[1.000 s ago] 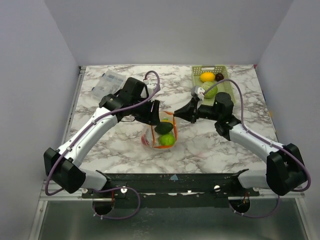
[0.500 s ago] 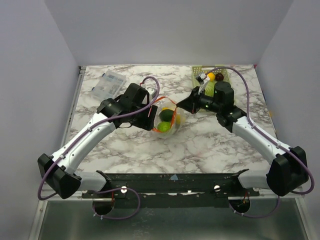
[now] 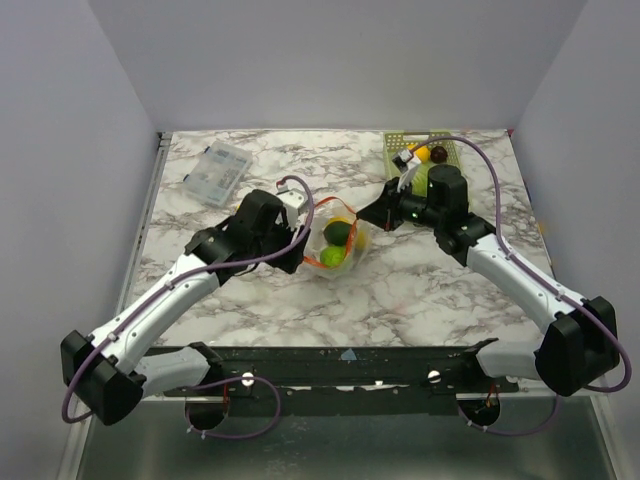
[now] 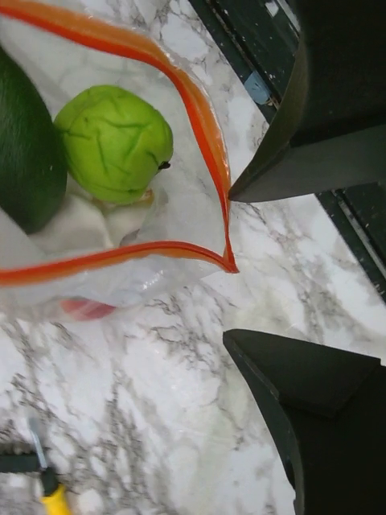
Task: Place the food in the zip-top bag and seal the zipper
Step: Adjust the zipper food storage bag at the center of the board.
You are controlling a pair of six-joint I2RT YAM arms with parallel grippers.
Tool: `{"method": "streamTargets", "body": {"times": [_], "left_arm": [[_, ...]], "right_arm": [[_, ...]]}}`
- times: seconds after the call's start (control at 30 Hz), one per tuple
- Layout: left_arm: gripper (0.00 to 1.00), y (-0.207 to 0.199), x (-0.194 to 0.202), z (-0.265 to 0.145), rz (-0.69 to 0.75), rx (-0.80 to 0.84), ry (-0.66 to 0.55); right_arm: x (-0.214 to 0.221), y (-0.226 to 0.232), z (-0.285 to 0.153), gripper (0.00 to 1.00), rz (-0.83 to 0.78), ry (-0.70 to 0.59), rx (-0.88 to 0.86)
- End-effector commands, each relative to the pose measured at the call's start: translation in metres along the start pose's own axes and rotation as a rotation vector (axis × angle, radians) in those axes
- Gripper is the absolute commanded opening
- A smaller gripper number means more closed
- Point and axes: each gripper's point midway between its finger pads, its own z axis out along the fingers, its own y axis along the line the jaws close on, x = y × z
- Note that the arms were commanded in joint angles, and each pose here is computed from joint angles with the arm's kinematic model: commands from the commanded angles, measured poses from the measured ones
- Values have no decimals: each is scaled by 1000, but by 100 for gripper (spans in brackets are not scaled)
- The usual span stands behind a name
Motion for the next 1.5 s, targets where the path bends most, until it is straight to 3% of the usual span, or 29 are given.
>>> {"method": "streamTargets", "body": {"times": [0.0,0.17,0.33,0.43,0.6,0.67,0.73,0.77,0.9,1.03,1.17,1.27,1.47], "left_arm": [[73,-36,-22,-9,222,226,-250],[89,-38,-22,-17,430,218,-379],[86,-31,-12,0,565,174,-290],[79,-29,-7,13,616,143,-265],[57,-26,-11,19,624,104,-293],[43,-28,-17,18,615,100,-311],[21,-29,-22,17,605,101,-316],[0,-28,-24,17,598,90,-313],[0,-13,-28,8,526,0,-328],[0,3,-29,-21,414,-62,-444],[0,-6,-18,-40,365,22,-504],[0,-13,-3,-37,339,78,-474],[0,19,-5,-41,59,-31,-505]], "right_arm": [[-7,4,-3,0,-42,-2,-2],[-5,4,-1,0,-62,16,-16],[-3,3,0,0,-67,22,-21],[-2,3,2,0,-63,25,-24],[-1,2,2,0,-60,26,-22],[0,2,1,0,-59,25,-18],[-1,-1,1,0,-59,20,0],[-2,-2,0,0,-56,14,12],[-7,-10,-5,0,-55,-25,74],[-3,-28,-15,0,-50,-51,180],[7,-24,-17,0,-40,-37,154],[12,-27,-17,0,-19,-28,163],[8,-56,-27,0,36,-51,293]]}}
